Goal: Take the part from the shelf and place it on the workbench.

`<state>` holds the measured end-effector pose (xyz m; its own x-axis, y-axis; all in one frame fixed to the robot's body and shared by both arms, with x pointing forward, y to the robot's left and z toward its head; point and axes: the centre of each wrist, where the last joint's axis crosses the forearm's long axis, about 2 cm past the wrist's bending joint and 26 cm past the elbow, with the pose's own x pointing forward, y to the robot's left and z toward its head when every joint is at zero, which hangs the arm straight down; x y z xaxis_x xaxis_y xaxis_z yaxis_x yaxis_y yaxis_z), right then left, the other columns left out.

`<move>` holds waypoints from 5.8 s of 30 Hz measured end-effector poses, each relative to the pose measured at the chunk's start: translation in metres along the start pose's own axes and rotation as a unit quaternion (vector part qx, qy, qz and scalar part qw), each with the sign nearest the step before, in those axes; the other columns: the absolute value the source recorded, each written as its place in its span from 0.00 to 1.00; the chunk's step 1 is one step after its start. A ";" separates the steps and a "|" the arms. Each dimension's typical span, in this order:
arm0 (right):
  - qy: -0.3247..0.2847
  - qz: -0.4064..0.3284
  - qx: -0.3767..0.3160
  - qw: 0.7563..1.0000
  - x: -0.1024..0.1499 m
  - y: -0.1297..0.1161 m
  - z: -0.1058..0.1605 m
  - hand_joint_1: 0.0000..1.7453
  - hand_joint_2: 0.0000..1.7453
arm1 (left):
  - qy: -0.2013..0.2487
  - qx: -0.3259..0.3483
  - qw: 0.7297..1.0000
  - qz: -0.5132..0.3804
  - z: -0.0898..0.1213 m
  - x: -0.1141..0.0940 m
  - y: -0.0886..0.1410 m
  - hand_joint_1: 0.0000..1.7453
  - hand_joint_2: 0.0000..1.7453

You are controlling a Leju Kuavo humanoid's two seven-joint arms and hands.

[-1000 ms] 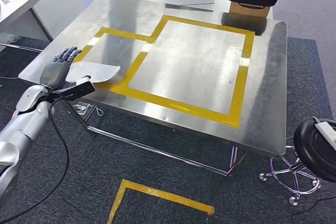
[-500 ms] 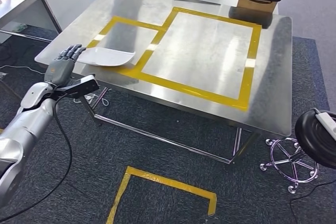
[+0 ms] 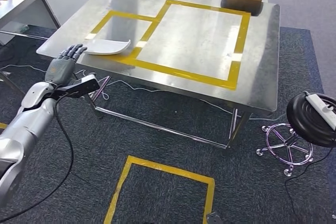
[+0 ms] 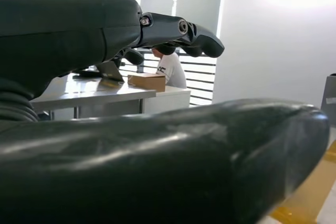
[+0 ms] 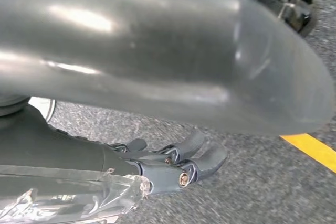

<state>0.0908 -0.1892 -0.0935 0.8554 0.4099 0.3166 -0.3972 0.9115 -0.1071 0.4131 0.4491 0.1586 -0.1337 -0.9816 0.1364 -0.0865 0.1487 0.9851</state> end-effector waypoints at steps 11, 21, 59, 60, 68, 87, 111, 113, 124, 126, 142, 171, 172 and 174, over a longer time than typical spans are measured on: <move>0.010 -0.005 -0.008 1.000 -0.006 0.002 0.001 0.00 0.00 | -0.008 0.001 1.000 0.009 -0.007 0.012 -0.001 0.00 0.00; 0.006 -0.009 -0.012 1.000 -0.004 0.000 0.000 0.00 0.00 | -0.005 -0.002 1.000 0.011 -0.005 0.013 -0.004 0.00 0.00; 0.005 -0.026 -0.023 0.999 -0.010 0.000 0.001 0.00 0.00 | 0.047 -0.016 0.983 0.177 0.057 0.018 -0.079 0.00 0.00; 0.005 -0.027 -0.024 0.999 -0.010 0.000 0.001 0.00 0.00 | 0.050 -0.014 0.981 0.185 0.061 0.019 -0.083 0.00 0.00; 0.003 -0.030 -0.027 0.999 -0.010 0.000 0.001 0.00 0.00 | 0.063 0.000 0.973 0.221 0.073 0.027 -0.096 0.00 0.00; 0.015 -0.059 -0.046 0.997 -0.029 0.002 0.003 0.00 0.00 | 0.141 -0.026 0.907 0.396 0.157 0.096 -0.180 0.00 1.00; 0.025 -0.071 -0.052 0.996 -0.035 -0.002 0.003 0.00 0.00 | 0.422 -0.362 0.734 0.391 0.322 0.121 -0.244 0.00 0.00; 0.027 -0.074 -0.054 0.995 -0.036 -0.003 0.003 0.00 0.00 | 0.430 -0.376 0.721 0.392 0.339 0.127 -0.248 0.00 0.00; 0.042 -0.079 -0.057 0.994 -0.041 -0.005 0.003 0.00 0.00 | 0.439 -0.410 0.689 0.405 0.356 0.148 -0.253 0.00 0.00; 0.046 -0.079 -0.057 0.994 -0.041 -0.005 0.003 0.00 0.00 | 0.437 -0.410 0.689 0.407 0.357 0.150 -0.254 0.00 0.00; 0.062 -0.102 -0.061 0.991 -0.044 -0.005 0.004 0.00 0.00 | 0.431 -0.402 0.697 0.409 0.360 0.149 -0.254 0.00 1.00; 0.069 -0.112 -0.110 0.985 -0.059 -0.031 0.002 0.00 0.00 | 0.382 -0.418 0.704 0.429 0.339 0.187 -0.258 0.00 1.00; 0.069 -0.111 -0.111 0.985 -0.059 -0.031 0.002 0.00 0.00 | 0.383 -0.420 0.703 0.428 0.341 0.187 -0.259 0.00 1.00; 0.070 -0.110 -0.112 0.985 -0.059 -0.032 0.002 0.00 0.00 | 0.384 -0.423 0.701 0.426 0.345 0.187 -0.259 0.00 1.00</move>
<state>0.0520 -0.2429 -0.1071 0.9561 0.1884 0.2245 -0.1274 0.9570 -0.2605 0.0698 0.2680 -0.1070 0.8187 -0.4024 0.4096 0.3615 0.9155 0.1768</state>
